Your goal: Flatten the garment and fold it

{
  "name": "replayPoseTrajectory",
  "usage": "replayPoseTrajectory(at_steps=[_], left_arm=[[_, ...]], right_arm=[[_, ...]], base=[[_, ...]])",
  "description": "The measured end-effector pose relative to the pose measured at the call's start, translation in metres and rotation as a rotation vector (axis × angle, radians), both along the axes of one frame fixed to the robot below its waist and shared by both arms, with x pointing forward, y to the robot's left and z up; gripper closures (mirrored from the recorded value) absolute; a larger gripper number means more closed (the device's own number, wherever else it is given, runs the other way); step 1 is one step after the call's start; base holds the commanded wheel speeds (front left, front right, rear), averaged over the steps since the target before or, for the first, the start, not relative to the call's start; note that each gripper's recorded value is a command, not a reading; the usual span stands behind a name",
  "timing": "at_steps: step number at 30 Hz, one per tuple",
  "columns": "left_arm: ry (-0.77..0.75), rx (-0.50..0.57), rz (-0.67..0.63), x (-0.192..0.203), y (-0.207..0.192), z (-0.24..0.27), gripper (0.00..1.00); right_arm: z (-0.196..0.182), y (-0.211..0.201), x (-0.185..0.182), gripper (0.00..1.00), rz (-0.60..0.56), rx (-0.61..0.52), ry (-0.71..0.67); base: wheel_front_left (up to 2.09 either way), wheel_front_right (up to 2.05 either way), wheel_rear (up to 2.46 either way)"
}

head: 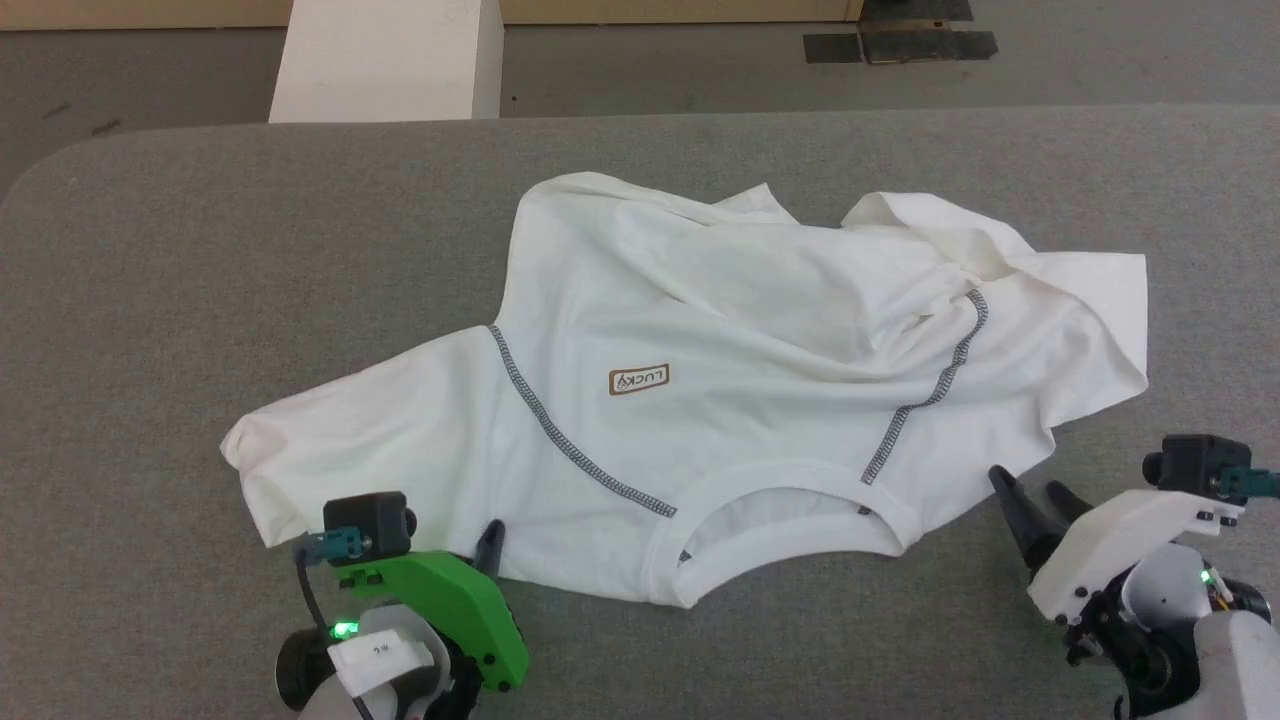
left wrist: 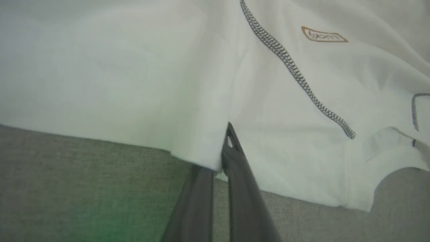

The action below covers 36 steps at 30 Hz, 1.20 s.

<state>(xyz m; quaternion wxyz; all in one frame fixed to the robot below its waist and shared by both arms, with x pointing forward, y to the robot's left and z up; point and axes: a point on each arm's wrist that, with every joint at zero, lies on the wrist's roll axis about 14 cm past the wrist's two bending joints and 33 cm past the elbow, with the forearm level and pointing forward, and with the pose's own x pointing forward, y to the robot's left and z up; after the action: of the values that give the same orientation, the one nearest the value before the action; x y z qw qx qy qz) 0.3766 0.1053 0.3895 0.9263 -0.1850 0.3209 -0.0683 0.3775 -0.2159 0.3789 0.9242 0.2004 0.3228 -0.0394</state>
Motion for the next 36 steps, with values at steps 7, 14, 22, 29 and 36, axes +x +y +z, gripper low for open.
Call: replayPoseTrajectory(at_steps=[7,14,22,29,36], left_arm=[[0.002,-0.006,0.007,0.001,0.002,-0.002,1.00],[-0.055,-0.014,0.025,0.007,0.004,0.009,1.00],[-0.283,-0.180,-0.008,0.027,-0.006,0.087,1.00],[-0.578,-0.154,-0.193,0.061,-0.016,0.211,1.00],[-0.764,-0.081,-0.228,0.121,-0.019,0.291,1.00]], right_arm=[[-0.006,0.005,0.016,0.67,0.054,-0.015,0.082],[0.003,0.012,0.021,1.00,0.064,-0.011,0.030],[0.068,0.008,0.026,1.00,0.069,-0.060,-0.172],[0.185,-0.013,0.038,1.00,0.115,-0.324,-0.391],[0.267,-0.014,0.095,1.00,0.199,-0.526,-0.529]], base=[[0.00,0.00,0.00],[0.00,0.00,0.00],[0.00,0.00,0.00],[0.00,0.00,0.00],[0.00,0.00,0.00]])
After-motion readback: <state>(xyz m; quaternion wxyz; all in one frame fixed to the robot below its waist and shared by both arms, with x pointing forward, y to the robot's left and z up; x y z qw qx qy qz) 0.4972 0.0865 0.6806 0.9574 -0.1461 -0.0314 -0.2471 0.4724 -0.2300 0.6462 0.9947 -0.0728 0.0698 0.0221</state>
